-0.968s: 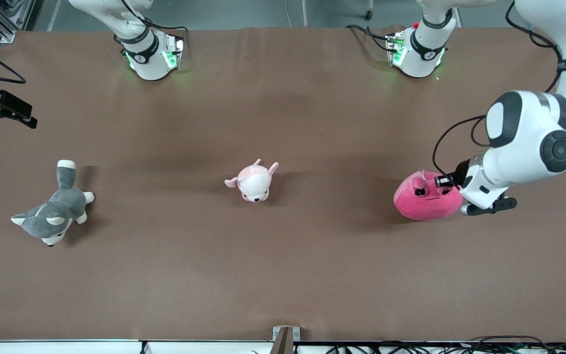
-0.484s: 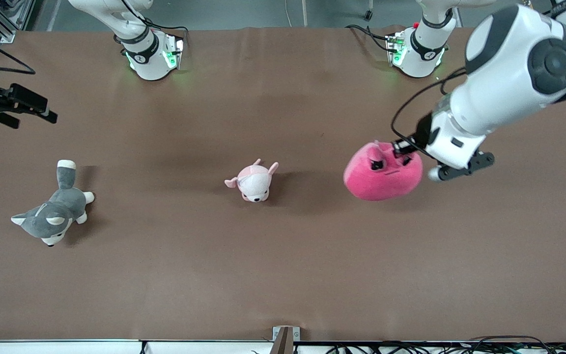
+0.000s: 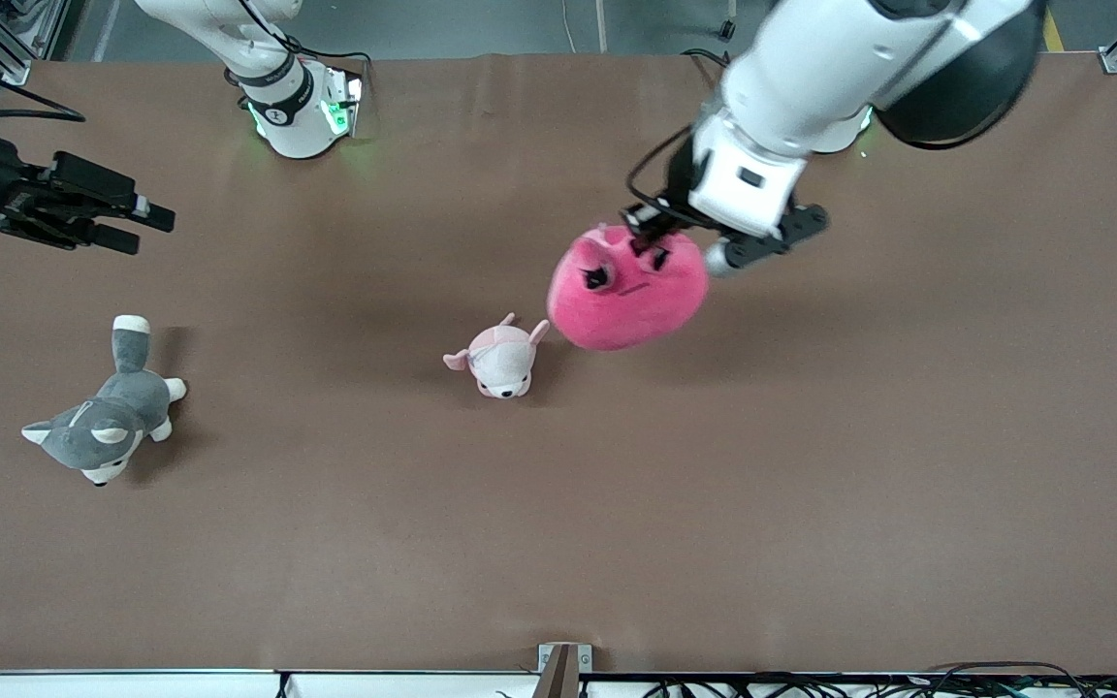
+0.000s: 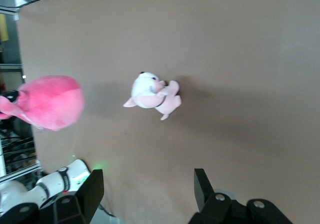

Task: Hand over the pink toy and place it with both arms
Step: 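Lift the pig with the left gripper while the right gripper approaches, then close the right gripper on the pig beside the left gripper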

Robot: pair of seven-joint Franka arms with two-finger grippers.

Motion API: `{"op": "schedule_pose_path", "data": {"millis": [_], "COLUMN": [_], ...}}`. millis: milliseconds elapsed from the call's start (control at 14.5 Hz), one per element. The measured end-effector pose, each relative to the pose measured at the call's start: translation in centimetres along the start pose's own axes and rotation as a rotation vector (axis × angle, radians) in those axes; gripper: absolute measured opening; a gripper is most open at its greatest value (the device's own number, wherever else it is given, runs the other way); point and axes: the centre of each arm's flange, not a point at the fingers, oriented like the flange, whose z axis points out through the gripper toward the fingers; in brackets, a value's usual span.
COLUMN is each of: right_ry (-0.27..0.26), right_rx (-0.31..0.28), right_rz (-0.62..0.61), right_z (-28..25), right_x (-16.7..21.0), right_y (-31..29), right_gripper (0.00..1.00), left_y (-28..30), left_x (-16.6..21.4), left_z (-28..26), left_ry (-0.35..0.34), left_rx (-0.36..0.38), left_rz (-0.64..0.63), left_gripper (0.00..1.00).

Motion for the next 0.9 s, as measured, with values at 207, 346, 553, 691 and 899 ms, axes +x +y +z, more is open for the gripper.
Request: {"op": "schedule_pose_path", "data": {"millis": [207, 346, 553, 691, 899], "right_ry": [-0.032, -0.055, -0.061, -0.057, -0.077], "right_rx": [0.079, 0.141, 0.184, 0.182, 0.174], "right_rz": [-0.033, -0.046, -0.064, -0.094, -0.133], "right_z": [1.9, 3.3, 5.3, 7.0, 10.6], "right_x": [0.3, 0.6, 1.4, 1.6, 1.7], "right_y": [-2.6, -4.2, -6.0, -8.0, -11.0], "right_gripper": [0.79, 0.78, 0.78, 0.78, 0.78], "left_y": [3.0, 3.9, 4.5, 4.6, 4.7], "left_x": [-4.8, -6.7, -8.1, -8.6, -8.5], "left_z": [2.5, 4.4, 6.5, 7.2, 7.0], "left_ry": [-0.015, -0.034, -0.055, -0.062, -0.06], "left_rx": [-0.087, -0.097, -0.091, -0.084, -0.089], "left_rz": [-0.015, -0.008, 0.01, 0.015, 0.014], "left_gripper": [0.15, 0.15, 0.15, 0.15, 0.15]}}
